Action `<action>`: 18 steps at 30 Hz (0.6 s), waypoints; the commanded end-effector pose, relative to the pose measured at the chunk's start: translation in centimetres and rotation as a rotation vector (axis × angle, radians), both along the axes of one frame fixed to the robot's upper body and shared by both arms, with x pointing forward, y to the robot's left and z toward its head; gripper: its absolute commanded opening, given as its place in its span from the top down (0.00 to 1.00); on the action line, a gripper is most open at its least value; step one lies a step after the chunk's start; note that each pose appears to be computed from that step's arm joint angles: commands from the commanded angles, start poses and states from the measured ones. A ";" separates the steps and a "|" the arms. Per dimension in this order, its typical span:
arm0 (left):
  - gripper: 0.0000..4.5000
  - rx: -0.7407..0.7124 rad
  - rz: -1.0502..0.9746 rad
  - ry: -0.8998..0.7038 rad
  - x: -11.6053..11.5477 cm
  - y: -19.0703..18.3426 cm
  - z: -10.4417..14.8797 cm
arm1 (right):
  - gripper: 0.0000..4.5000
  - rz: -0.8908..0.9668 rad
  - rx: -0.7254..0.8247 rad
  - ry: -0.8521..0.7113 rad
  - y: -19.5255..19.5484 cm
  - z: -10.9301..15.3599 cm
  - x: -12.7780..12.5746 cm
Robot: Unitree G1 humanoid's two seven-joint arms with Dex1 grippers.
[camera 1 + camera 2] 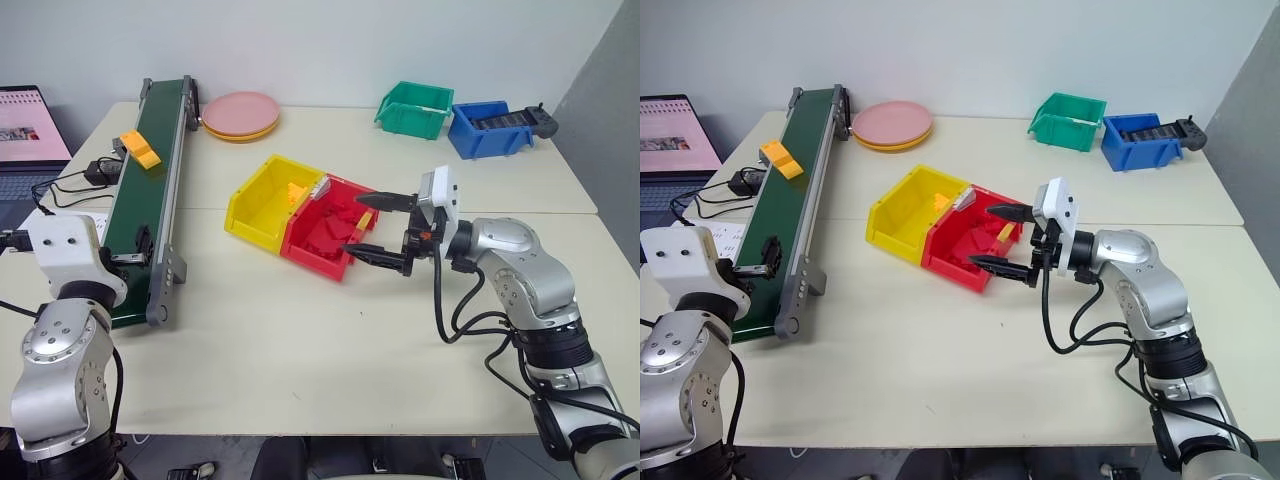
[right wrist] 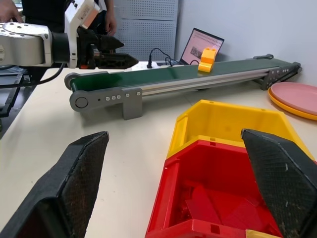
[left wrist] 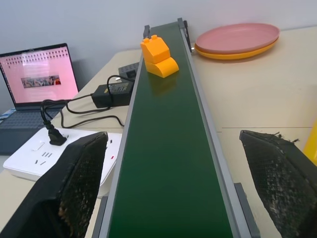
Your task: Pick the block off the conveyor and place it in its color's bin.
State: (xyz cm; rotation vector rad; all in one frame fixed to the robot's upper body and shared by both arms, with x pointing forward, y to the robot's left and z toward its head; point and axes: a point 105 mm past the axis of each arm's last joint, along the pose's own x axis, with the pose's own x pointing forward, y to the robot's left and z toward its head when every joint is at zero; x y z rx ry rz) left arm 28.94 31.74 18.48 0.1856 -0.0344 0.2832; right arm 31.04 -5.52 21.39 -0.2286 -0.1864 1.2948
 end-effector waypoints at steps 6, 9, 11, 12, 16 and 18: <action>0.01 -0.020 0.029 -0.045 -0.1 1.0 0.9 | 0.00 0.032 -0.013 -0.052 0.0 0.7 -1.2; 0.01 -0.038 0.019 -0.032 0.1 1.1 0.7 | 0.00 0.038 -0.018 -0.053 0.0 0.7 -1.3; 0.01 -0.055 0.015 -0.029 0.2 1.3 0.6 | 0.00 0.041 -0.021 -0.053 0.0 0.7 -1.4; 0.01 -0.058 0.014 -0.029 0.2 1.3 0.6 | 0.00 0.041 -0.022 -0.053 0.0 0.7 -1.4; 0.01 -0.079 0.011 -0.027 0.6 1.4 0.5 | 0.00 0.043 -0.022 -0.052 0.0 0.8 -1.5; 0.01 -0.084 0.008 -0.029 0.7 1.4 0.5 | 0.00 0.043 -0.021 -0.051 0.0 0.8 -1.6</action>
